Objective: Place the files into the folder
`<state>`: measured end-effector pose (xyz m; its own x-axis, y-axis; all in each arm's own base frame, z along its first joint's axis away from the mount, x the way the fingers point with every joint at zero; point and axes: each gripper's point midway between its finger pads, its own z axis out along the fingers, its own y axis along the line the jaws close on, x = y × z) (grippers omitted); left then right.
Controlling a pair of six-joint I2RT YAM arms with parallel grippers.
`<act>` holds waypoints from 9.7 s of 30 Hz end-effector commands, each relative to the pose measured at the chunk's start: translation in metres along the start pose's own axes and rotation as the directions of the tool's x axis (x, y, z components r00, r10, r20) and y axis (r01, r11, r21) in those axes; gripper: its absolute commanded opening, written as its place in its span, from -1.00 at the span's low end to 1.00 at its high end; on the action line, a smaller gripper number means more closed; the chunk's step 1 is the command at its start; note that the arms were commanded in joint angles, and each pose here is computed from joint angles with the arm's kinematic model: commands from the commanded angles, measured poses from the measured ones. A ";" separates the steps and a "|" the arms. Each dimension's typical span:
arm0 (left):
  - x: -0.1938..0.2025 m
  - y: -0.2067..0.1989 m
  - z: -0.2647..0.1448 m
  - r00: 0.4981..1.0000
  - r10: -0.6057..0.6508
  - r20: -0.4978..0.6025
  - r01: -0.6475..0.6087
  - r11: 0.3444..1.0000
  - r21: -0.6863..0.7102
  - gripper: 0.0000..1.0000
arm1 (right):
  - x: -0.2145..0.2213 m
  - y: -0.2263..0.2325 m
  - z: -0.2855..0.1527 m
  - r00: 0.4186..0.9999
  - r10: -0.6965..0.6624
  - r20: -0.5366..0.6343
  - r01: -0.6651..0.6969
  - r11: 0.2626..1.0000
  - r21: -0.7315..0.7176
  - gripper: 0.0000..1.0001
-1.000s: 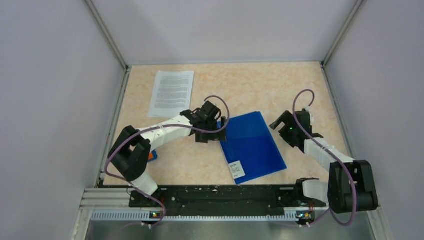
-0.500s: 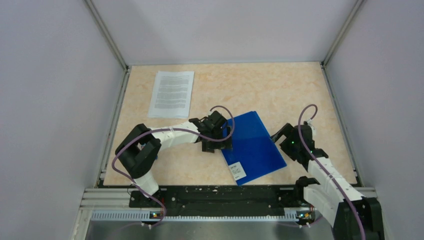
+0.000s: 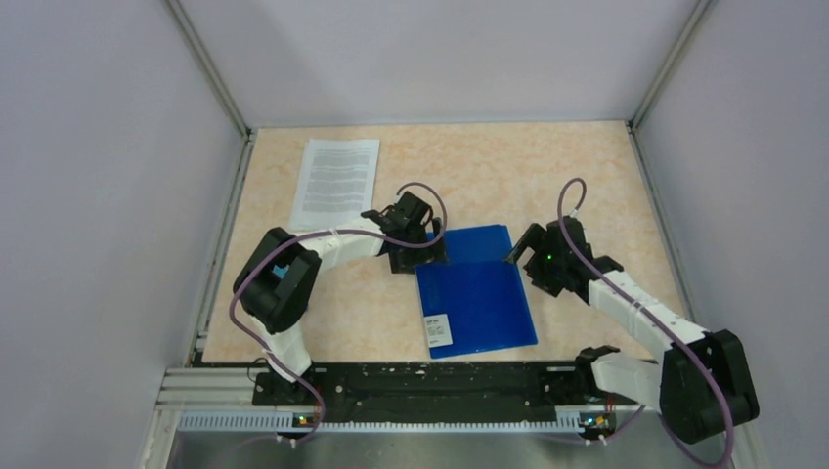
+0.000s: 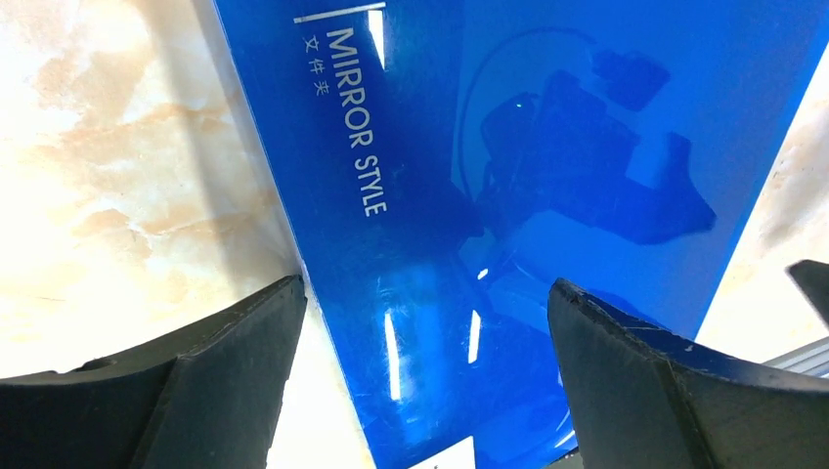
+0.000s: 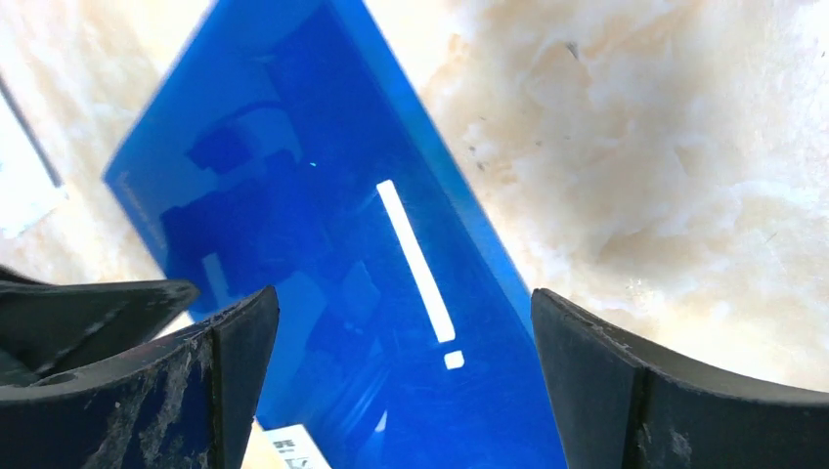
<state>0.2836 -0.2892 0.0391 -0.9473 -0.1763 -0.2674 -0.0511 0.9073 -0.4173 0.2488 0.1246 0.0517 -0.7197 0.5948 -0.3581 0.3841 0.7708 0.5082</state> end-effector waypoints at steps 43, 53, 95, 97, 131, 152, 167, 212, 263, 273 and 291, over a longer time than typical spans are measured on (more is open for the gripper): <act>0.048 0.058 -0.107 0.993 0.072 0.093 -0.070 0.997 -0.018 0.97 | 0.189 0.076 -0.054 0.863 0.505 -0.018 -0.464 0.778 -0.424 0.95; 0.040 0.042 -0.103 0.992 0.102 0.074 -0.103 0.995 0.011 0.97 | 0.147 0.053 -0.056 0.789 0.615 0.016 -0.519 0.679 -0.520 0.87; 0.043 0.037 -0.074 0.995 0.097 -0.015 -0.096 0.995 0.020 0.97 | 0.164 0.080 -0.059 0.726 0.669 -0.160 -0.620 0.535 -0.574 0.78; 0.042 0.038 -0.074 0.995 0.095 -0.015 -0.094 0.995 0.019 0.97 | 0.167 0.081 -0.060 0.731 0.663 -0.163 -0.619 0.542 -0.568 0.78; 0.046 0.044 -0.068 0.995 0.100 -0.025 -0.100 0.995 0.005 0.97 | 0.161 0.088 -0.046 0.654 0.731 -0.195 -0.639 0.395 -0.661 0.34; 0.015 0.048 -0.108 0.996 0.073 0.059 -0.072 0.997 -0.011 0.98 | 0.149 0.092 -0.061 0.821 0.570 -0.024 -0.395 0.537 -0.745 -1.00; -0.009 0.036 -0.138 0.992 0.036 0.118 -0.038 0.999 0.019 0.97 | 0.142 0.111 -0.086 0.877 -0.119 0.466 0.297 0.896 -0.330 -1.00; -0.102 -0.016 -0.194 0.946 -0.104 0.306 0.057 0.985 0.161 -0.55 | 0.171 0.147 -0.093 0.261 -0.873 0.412 0.879 0.392 0.272 -0.21; -0.068 0.099 -0.157 0.954 0.072 0.292 0.008 0.964 -0.264 0.34 | 0.086 0.098 0.075 0.655 -0.747 -0.114 0.755 0.646 0.113 0.97; -0.111 0.075 -0.225 0.890 0.128 0.437 0.002 0.958 -0.285 0.44 | 0.076 0.064 0.084 0.588 -0.791 -0.169 0.803 0.546 0.241 0.98; -0.044 0.071 -0.113 0.975 -0.069 0.211 0.093 0.990 -0.104 -0.03 | 0.072 0.044 0.070 0.665 -0.735 -0.130 0.746 0.650 0.142 0.96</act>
<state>0.2889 -0.1629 0.1494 -0.8456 -0.2717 -0.4596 -0.1327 0.9408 -0.3120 0.2797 0.2605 0.0204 -0.7617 -0.1640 -0.6268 -0.2117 0.9773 0.0016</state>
